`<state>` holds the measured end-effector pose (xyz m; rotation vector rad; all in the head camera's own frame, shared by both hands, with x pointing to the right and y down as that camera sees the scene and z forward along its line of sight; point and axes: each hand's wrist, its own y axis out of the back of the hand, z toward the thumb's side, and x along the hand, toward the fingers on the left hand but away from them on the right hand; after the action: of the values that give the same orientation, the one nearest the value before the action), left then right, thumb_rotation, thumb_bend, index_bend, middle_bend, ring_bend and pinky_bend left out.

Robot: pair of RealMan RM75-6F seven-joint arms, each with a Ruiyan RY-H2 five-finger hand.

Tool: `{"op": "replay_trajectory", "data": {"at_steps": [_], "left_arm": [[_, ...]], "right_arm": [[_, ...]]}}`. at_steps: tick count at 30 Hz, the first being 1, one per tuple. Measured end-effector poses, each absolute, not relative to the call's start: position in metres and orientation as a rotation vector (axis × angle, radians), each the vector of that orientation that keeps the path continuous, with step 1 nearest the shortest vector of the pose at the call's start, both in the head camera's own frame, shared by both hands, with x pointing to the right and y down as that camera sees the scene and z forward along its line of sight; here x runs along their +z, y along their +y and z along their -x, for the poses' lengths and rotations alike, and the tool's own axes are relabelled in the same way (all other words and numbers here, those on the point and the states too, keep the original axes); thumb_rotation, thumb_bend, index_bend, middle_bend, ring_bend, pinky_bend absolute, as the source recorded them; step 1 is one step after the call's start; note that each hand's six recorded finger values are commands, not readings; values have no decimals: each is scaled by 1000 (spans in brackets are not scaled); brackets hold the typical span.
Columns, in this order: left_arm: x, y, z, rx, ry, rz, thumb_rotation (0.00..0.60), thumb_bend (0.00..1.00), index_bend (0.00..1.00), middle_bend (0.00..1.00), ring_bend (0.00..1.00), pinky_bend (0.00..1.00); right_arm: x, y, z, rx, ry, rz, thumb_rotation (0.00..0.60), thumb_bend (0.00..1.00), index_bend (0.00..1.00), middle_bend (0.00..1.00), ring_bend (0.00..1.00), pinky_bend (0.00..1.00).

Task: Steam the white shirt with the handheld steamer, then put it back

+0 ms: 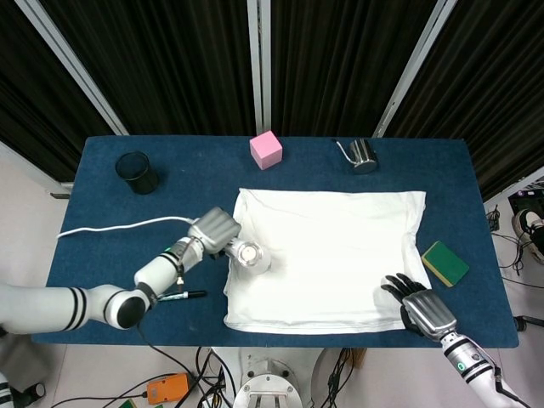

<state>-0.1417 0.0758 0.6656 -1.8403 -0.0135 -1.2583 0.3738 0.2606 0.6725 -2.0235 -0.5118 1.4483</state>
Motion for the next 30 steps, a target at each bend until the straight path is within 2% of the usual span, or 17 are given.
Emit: {"op": "replay_trajectory", "data": {"at_steps": [7,13,21,30], "left_arm": [[681,99,84,-1271,-137,1797,600,558,823,893,760,677],[699,102,66,-1324,-168,1758,600,558,823,893,760,678],[714,87,84,-1433,-133,1757,600,560,823,893,760,678],[720,56,134,-1593,-5,1758,600,560,823,891,759,677]], "right_arm": [[682,265,-376,1460,-499,2052,600,1000,229,154,118,282],[684,266,-375,1451,-501,2064,600,1000,229,154,118,284],[686,268,-377,1450,-518,2070,600,999,226,155,118,284],[686,265,-374,1430,-521,2063,600,1000,225,154,119,284]]}}
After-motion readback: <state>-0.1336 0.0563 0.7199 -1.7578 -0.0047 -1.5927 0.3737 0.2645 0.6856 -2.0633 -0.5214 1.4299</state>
